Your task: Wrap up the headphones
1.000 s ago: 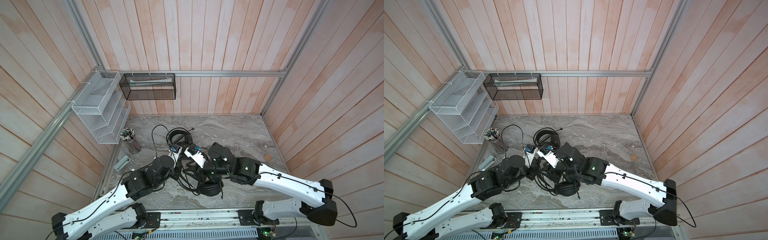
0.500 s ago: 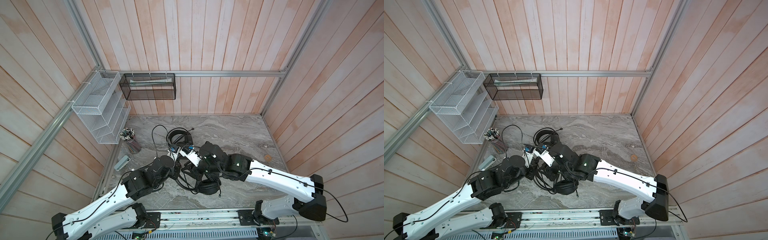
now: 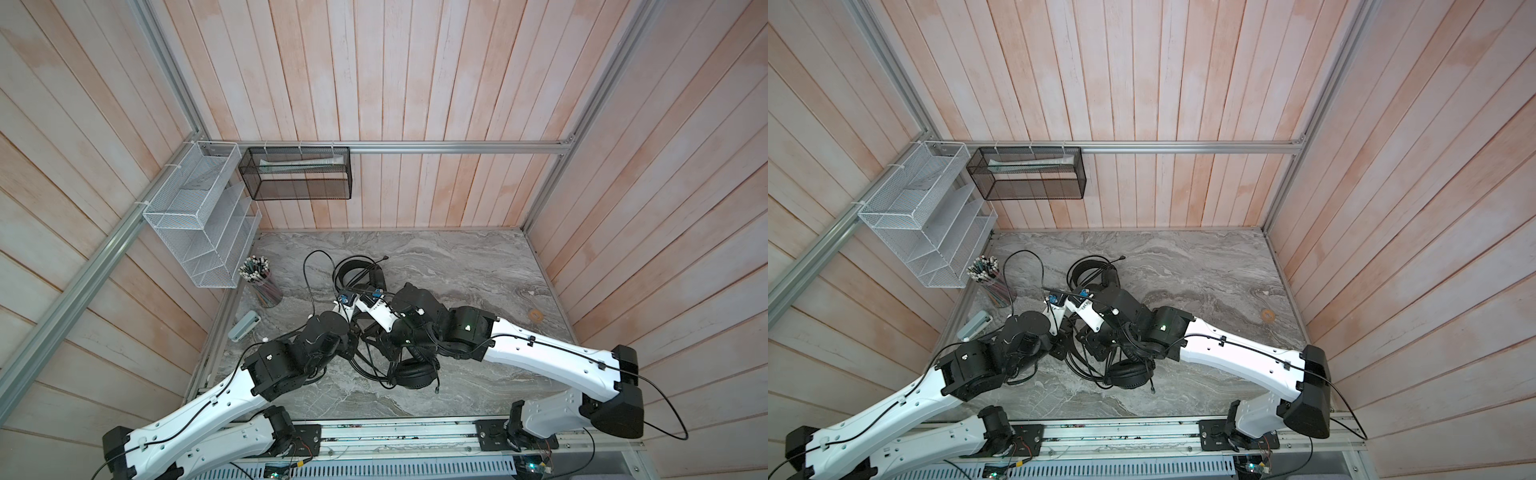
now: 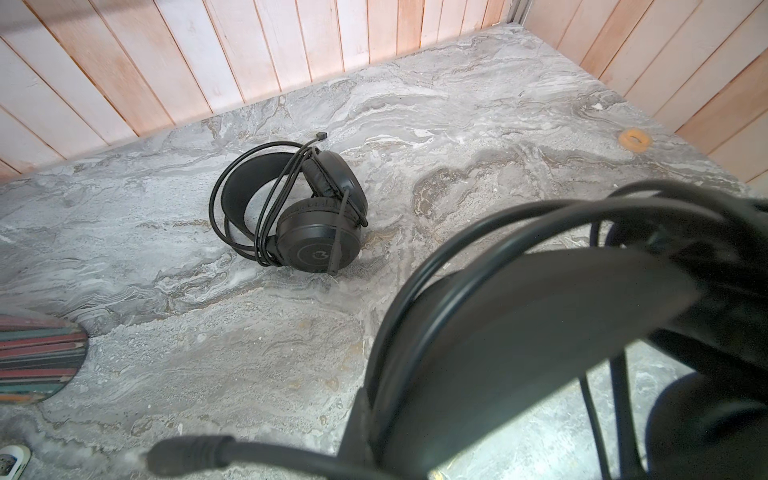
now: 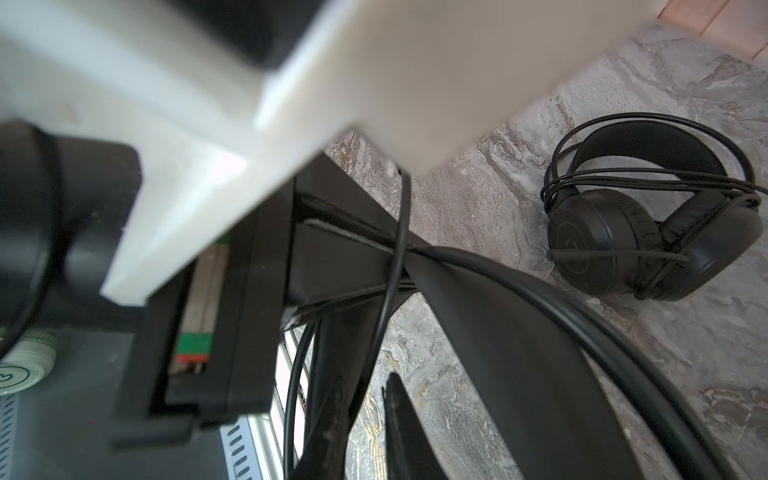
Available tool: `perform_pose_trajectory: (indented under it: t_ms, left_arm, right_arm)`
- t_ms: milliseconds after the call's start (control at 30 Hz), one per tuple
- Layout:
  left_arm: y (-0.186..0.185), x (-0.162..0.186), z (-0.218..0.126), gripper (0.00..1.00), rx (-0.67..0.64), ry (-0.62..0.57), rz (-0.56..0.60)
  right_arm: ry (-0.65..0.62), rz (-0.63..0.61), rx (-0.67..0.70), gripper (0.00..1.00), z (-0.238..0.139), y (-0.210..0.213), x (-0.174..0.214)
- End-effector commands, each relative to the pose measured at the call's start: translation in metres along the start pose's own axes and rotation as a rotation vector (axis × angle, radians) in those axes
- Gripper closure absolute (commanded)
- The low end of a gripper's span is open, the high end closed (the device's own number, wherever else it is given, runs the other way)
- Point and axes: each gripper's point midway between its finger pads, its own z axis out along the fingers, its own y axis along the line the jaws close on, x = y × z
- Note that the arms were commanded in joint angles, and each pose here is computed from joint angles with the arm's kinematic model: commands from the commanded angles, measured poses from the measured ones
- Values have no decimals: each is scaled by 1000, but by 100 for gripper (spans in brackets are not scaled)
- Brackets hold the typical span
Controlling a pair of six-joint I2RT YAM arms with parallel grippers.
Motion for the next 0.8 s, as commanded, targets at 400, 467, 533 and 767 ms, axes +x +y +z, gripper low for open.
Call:
perform_pose_trajectory:
  t_ms: [400,467,533,767]
  left_arm:
    - [-23,-50,-14,100,136,-188,-136]
    - [-23,-48,-12,100,132,-179,-128]
    - [-23,-45,-9,100,127,-166,-120]
    - [-27,-35,-1,100,132,-129,-97]
  right_arm:
    - [-207,15,68,100,-45,-2,-42]
    - [-253,17,79,100,-57,-3,-49]
    - [-288,21,97,100,-67,-6,-54]
    - [-386,36,140,100,-94,-14,-65]
